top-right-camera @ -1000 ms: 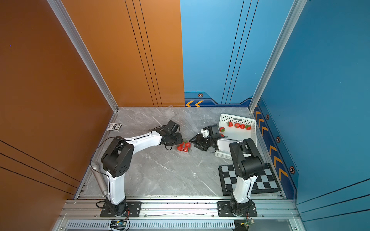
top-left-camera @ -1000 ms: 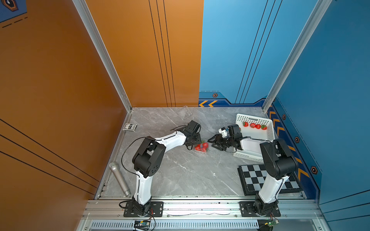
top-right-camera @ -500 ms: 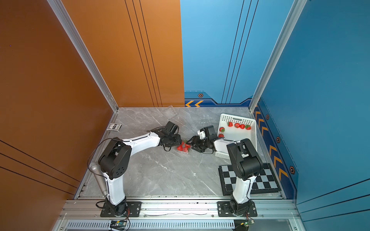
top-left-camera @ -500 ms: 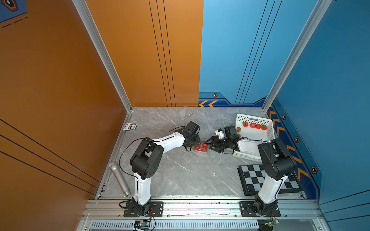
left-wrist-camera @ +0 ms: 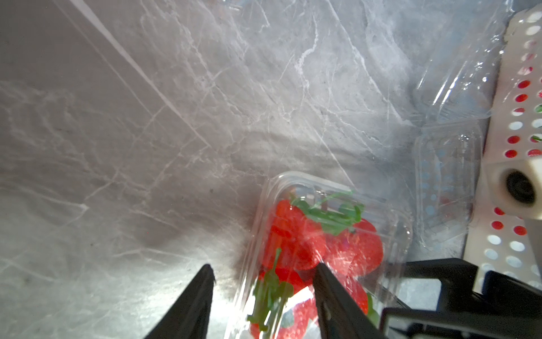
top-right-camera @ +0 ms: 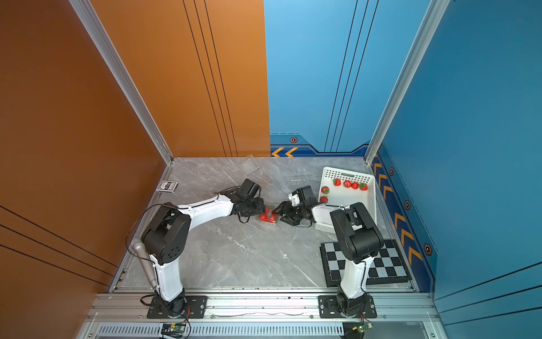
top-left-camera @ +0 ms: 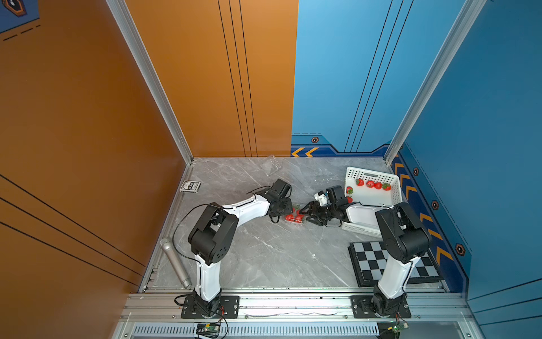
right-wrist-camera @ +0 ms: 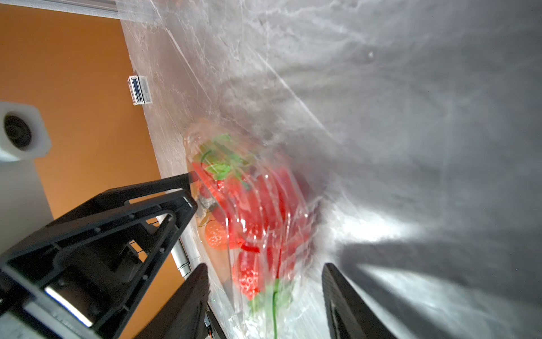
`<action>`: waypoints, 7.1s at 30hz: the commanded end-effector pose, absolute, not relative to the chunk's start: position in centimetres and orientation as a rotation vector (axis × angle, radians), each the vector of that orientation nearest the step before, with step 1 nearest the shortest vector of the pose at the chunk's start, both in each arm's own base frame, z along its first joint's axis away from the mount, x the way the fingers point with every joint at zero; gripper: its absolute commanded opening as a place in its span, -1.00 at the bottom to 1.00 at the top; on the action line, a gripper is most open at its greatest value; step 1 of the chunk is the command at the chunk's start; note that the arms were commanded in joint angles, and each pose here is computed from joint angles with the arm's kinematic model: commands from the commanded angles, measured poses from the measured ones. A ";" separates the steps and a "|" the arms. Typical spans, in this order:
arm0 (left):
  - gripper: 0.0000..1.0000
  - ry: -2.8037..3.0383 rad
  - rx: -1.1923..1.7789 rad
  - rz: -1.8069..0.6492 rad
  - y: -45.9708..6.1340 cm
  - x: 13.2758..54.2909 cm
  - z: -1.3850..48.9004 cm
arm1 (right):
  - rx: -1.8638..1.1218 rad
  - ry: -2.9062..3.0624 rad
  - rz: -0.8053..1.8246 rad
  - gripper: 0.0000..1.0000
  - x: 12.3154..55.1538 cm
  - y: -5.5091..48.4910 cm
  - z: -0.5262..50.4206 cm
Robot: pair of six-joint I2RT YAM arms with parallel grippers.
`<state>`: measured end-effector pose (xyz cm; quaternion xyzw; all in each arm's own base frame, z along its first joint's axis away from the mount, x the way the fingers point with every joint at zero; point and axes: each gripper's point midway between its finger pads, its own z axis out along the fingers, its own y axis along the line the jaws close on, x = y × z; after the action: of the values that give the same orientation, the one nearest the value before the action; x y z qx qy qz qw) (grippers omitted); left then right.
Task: Pack strawberries into containers
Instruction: Close the packing box at the center of the board.
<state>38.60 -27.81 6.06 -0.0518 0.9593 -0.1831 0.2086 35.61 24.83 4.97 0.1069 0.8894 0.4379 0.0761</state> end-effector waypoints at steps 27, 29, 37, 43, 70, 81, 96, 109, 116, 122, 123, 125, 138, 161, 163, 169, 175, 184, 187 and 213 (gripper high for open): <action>0.10 2.698 -0.128 -0.517 -28.2 38.7 5.2 | 0.458 2.500 1.437 -0.14 39.4 24.9 4.5; 0.10 2.697 -0.127 -0.518 -28.3 38.7 5.2 | 0.457 2.496 1.443 -0.19 39.6 24.9 4.6; 0.09 2.693 -0.130 -0.511 -28.1 38.7 5.5 | 0.460 2.483 1.449 -0.41 39.7 24.8 4.6; 0.09 2.693 -0.128 -0.511 -28.1 38.7 5.5 | 0.470 2.467 1.473 -0.13 40.1 24.9 4.8; 0.06 2.685 -0.131 -0.508 -27.8 38.8 5.7 | 0.444 2.406 1.553 -0.18 41.9 25.6 5.8; 0.14 2.632 -0.146 -0.490 -27.0 39.1 7.2 | 0.416 2.417 1.548 0.08 42.3 25.5 5.6; 0.22 2.627 -0.157 -0.516 -27.1 39.1 6.9 | 0.405 2.471 1.499 0.14 41.0 25.0 4.9; 0.21 2.627 -0.156 -0.521 -27.2 39.1 7.0 | 0.404 2.473 1.518 0.13 37.8 24.2 5.0; 0.21 2.634 -0.155 -0.525 -27.3 39.0 6.8 | 0.398 2.442 1.510 0.14 37.3 23.3 6.5; 0.20 2.631 -0.153 -0.524 -27.3 38.9 6.9 | 0.410 2.424 1.528 0.14 37.2 23.1 6.8; 0.20 2.630 -0.154 -0.522 -27.2 38.9 6.9 | 0.411 2.414 1.528 0.14 37.4 23.1 6.9; 0.20 2.632 -0.154 -0.519 -27.2 38.8 6.9 | 0.410 2.397 1.525 0.14 37.9 23.1 7.2; 0.19 2.653 -0.154 -0.519 -27.4 38.9 6.2 | 0.355 2.464 1.412 0.19 43.2 24.2 6.3; 0.19 2.668 -0.150 -0.524 -27.7 39.0 5.6 | 0.333 2.451 1.497 0.16 44.5 26.2 4.6; 0.19 2.670 -0.151 -0.525 -27.8 39.0 5.6 | 0.341 2.440 1.514 0.15 44.6 26.3 4.6; 0.19 2.670 -0.150 -0.525 -27.8 39.1 5.5 | 0.343 2.442 1.523 -0.03 44.6 26.5 4.5; 0.19 2.670 -0.151 -0.527 -27.9 39.1 5.5 | 0.344 2.448 1.522 -0.28 44.4 26.4 4.2; 0.20 2.670 -0.163 -0.524 -27.8 39.3 5.4 | 0.343 2.445 1.536 -0.49 44.1 26.4 4.0; 0.21 2.666 -0.168 -0.524 -27.8 39.5 5.5 | 0.343 2.444 1.535 -0.55 44.0 26.4 3.9; 0.22 2.650 -0.169 -0.524 -28.0 39.9 6.0 | 0.377 2.400 1.594 -0.64 43.4 25.7 3.9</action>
<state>39.52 -27.48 6.09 -0.0600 0.9561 -0.1882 0.2164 44.03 25.87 4.66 0.1265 0.8220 0.5394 0.1314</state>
